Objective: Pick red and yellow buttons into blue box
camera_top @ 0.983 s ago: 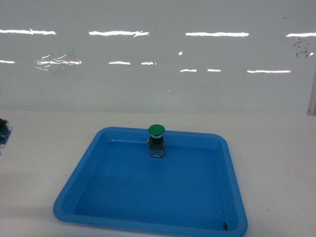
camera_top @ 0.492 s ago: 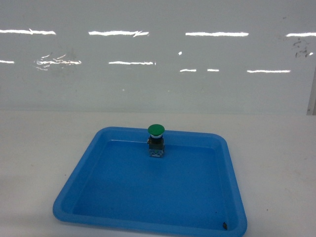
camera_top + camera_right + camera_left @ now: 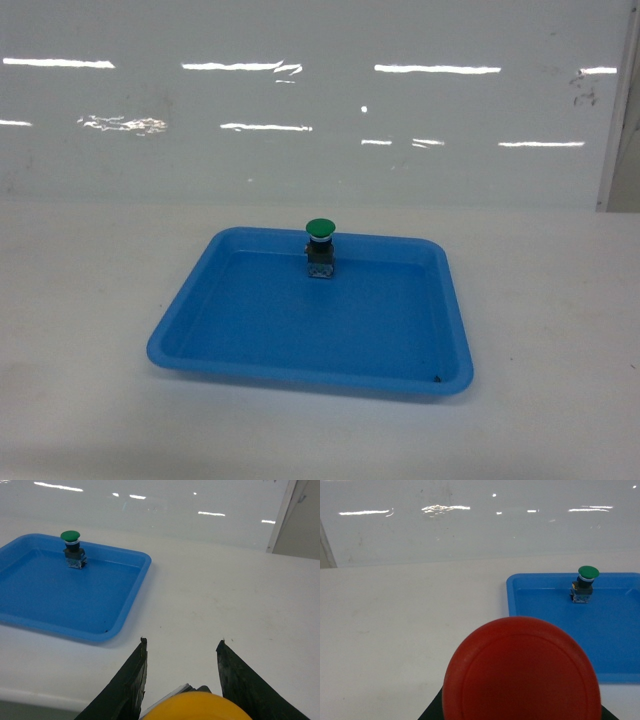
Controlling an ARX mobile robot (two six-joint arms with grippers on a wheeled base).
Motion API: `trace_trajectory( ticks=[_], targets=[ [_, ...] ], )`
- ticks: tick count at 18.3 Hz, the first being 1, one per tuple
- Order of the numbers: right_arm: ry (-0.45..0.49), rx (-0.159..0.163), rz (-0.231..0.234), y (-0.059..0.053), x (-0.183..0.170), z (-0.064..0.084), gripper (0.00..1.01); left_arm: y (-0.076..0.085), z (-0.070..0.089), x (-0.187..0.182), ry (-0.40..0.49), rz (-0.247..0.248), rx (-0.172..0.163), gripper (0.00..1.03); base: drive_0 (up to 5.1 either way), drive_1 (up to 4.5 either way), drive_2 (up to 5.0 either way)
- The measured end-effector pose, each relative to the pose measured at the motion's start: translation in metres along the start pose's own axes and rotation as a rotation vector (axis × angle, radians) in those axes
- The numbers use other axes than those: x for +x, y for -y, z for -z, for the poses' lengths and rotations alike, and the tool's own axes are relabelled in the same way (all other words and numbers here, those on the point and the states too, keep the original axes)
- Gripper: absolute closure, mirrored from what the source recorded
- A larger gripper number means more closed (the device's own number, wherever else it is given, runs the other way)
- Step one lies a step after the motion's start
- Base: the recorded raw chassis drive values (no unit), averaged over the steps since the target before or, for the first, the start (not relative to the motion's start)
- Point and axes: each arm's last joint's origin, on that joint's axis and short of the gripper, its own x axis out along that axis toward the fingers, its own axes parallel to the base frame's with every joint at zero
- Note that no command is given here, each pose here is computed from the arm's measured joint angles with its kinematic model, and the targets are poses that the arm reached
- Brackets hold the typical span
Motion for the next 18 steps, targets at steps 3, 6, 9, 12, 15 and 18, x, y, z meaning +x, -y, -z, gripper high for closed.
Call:
trace_trajectory(
  ticks=[3,6,9,12,15,18],
  targets=[
    [0.0,0.0,0.0,-0.0001,0.0,0.0,0.64,-0.0009,0.0,0.0,0.0,-0.004,-0.001,0.79,3.0,-4.98,2.0],
    [0.0,0.0,0.0,0.0,0.0,0.0,0.64,-0.0007,-0.0002,-0.0001,0.001,-0.003,-0.001,0.79,4.5,-4.18,0.0],
    [0.0,0.0,0.0,-0.0001,0.0,-0.0001,0.64,-0.0007,-0.0003,-0.0001,0.003,-0.003,-0.001,0.79,4.7,-3.92,-0.1],
    [-0.001,0.0,0.0,0.0,0.0,0.0001,0.64,-0.0007,-0.0002,-0.0001,0.001,-0.003,-0.001,0.79,4.6,-3.89,-0.7],
    [0.0,0.0,0.0,0.0,0.0,-0.0001,0.64,-0.0007,-0.0003,-0.0002,0.002,-0.003,-0.001,0.79,4.8,-3.53,-1.2],
    [0.001,0.0,0.0,-0.0001,-0.0001,-0.0002,0.64,-0.0007,-0.0003,-0.0002,0.002,-0.003,-0.001,0.79,5.0,-2.48,-2.5]
  ],
)
